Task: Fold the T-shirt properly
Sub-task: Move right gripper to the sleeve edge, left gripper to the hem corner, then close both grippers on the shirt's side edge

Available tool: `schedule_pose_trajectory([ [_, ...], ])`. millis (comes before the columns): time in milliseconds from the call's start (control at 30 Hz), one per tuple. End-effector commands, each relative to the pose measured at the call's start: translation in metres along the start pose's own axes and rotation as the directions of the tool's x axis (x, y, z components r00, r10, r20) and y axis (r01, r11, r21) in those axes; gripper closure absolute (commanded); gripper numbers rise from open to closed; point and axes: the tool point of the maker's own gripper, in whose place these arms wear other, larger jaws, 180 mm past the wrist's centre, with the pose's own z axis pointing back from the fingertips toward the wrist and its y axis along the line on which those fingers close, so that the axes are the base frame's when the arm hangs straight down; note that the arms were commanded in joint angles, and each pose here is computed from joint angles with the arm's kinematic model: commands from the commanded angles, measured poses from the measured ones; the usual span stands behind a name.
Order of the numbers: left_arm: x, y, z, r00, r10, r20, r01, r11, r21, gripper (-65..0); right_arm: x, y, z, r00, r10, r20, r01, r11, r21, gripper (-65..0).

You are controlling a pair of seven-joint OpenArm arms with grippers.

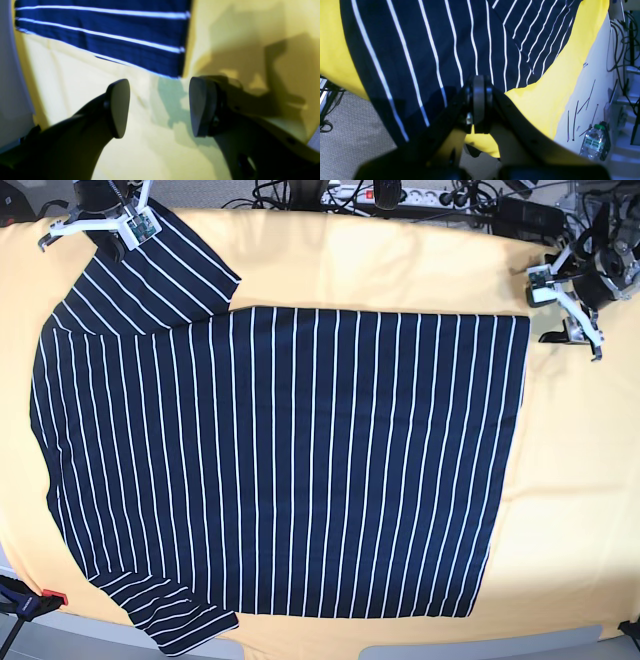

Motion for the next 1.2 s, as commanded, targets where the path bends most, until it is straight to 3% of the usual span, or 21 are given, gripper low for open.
schedule_pose_trajectory([
  [0, 0.003, 0.009, 0.001, 0.999, -0.024, 0.027, 0.024, 1.000, 0.017, -37.7, 0.005, -0.004, 0.003, 1.000, 0.004, 0.024, -0.004, 1.000, -0.013, 0.0],
  [700, 0.019, 0.013, -0.013, 0.992, -0.064, 0.106, 0.063, 0.998, 0.018, -37.7, 0.008, 0.004, 0.003, 0.997, -0.063, 0.038, 0.062, 0.997, 0.035, 0.0],
  [1033, -0.006, 0.000, -0.036, 0.995, -0.102, 0.000, 0.102, 0.995, -0.015, -37.1, 0.008, 0.004, 0.003, 0.998, -0.060, 0.037, 0.058, 0.998, 0.032, 0.0],
  [1100, -0.007, 0.005, -0.038, 0.995, -0.098, -0.004, 0.098, 0.995, 0.002, -28.7, 0.008, 0.004, 0.003, 0.997, -0.060, 0.038, 0.059, 0.998, 0.032, 0.0],
  [1167, -0.005, 0.014, -0.038, 0.998, -0.067, 0.006, 0.067, 0.997, 0.046, -10.2, 0.008, 0.004, 0.003, 0.997, -0.060, 0.038, 0.059, 0.998, 0.033, 0.0],
])
